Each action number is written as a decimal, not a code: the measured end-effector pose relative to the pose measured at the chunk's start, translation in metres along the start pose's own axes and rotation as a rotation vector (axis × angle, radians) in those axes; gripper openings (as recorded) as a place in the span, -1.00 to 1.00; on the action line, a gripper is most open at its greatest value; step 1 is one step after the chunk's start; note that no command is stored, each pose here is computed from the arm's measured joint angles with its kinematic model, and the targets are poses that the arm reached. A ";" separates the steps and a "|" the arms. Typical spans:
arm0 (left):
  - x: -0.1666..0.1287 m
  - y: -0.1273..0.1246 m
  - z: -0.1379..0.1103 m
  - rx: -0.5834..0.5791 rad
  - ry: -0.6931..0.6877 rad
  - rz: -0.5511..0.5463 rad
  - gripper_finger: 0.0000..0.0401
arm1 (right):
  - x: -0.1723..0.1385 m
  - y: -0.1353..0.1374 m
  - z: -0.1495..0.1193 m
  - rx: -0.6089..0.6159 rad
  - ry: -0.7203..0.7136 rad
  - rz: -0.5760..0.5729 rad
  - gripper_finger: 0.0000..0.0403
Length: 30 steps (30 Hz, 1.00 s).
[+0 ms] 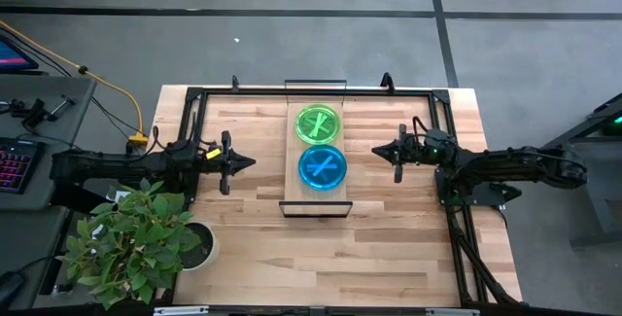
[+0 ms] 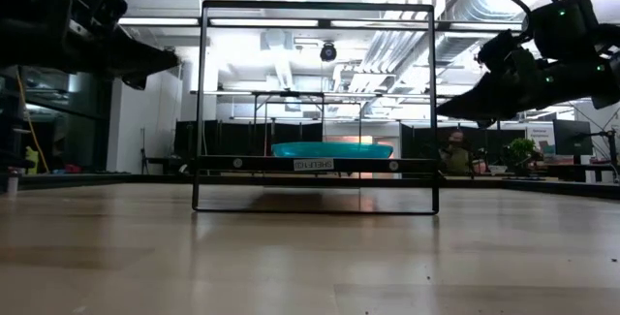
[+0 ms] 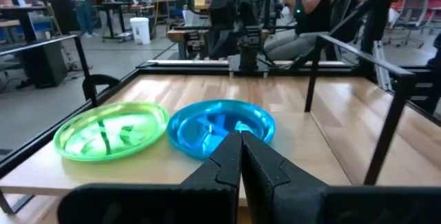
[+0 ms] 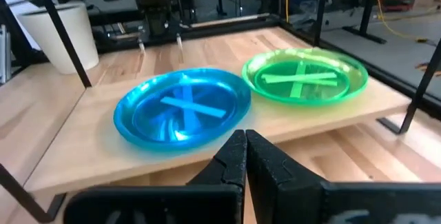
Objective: Place and stack plates onto a shelf
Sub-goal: Return to Home Position
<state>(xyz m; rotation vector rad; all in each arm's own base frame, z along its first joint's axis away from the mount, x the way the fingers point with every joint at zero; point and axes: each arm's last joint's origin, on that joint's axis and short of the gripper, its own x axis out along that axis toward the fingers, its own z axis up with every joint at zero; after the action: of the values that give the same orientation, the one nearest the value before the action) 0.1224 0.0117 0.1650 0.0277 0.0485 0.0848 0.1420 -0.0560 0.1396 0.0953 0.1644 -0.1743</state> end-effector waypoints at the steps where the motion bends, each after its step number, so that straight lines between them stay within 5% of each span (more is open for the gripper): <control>1: -0.001 -0.001 0.000 0.000 -0.005 -0.005 -1.00 | 0.000 0.000 -0.001 0.002 0.009 0.000 -1.00; 13: -0.018 -0.008 -0.006 0.005 0.039 -0.058 -1.00 | -0.024 0.006 -0.001 0.018 0.071 -0.016 -1.00; 30: -0.025 -0.007 0.001 0.002 -0.044 -0.045 -1.00 | -0.060 0.016 0.025 -0.065 -0.269 -0.014 -1.00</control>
<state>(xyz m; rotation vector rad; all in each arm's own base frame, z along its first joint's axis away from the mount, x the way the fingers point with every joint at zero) 0.0985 0.0025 0.1667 0.0299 0.0048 0.0387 0.0903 -0.0334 0.1752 0.0053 -0.0971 -0.1940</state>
